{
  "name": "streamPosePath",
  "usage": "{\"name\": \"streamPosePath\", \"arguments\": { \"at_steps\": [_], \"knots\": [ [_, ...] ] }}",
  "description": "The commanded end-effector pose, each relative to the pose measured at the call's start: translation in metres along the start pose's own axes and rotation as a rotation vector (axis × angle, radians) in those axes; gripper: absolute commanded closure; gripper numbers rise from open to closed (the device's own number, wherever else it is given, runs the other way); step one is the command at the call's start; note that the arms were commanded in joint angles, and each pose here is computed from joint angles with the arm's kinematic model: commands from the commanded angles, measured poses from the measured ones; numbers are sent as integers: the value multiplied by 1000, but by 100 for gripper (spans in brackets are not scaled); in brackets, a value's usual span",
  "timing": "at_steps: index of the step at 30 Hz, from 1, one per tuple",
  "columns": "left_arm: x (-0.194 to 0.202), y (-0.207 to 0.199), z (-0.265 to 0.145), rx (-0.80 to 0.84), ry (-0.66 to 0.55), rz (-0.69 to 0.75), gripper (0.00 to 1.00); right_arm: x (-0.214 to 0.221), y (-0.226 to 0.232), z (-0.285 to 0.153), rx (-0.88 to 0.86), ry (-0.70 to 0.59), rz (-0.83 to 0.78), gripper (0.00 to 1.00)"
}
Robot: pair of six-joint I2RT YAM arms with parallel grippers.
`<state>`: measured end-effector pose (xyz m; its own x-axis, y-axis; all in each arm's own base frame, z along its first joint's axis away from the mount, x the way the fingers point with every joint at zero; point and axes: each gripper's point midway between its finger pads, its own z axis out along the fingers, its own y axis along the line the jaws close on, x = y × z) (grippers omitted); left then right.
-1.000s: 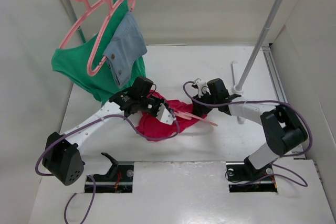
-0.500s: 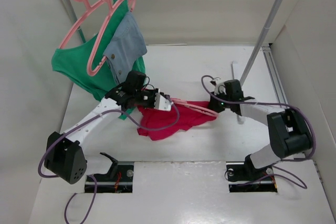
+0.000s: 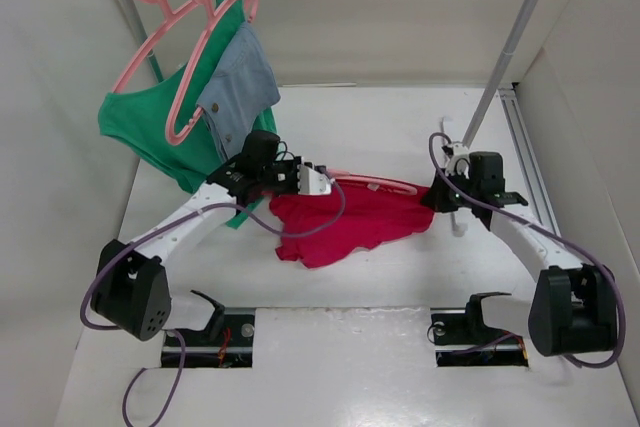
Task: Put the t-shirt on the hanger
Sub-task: Place tshirt on hanger
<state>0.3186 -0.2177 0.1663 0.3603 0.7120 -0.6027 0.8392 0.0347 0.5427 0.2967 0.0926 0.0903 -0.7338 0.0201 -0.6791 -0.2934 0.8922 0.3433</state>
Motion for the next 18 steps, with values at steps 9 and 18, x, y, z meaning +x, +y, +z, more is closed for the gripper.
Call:
{"name": "streamPosePath", "arguments": {
  "at_steps": [9,18],
  "knots": [
    [2,-3,10,-52,114,121,100,-34,77,-28,-238,42,-453,100],
    [-65,-30,14,107,-113,123,100,-60,109,-38,-331,-35,-551,74]
  ]
}}
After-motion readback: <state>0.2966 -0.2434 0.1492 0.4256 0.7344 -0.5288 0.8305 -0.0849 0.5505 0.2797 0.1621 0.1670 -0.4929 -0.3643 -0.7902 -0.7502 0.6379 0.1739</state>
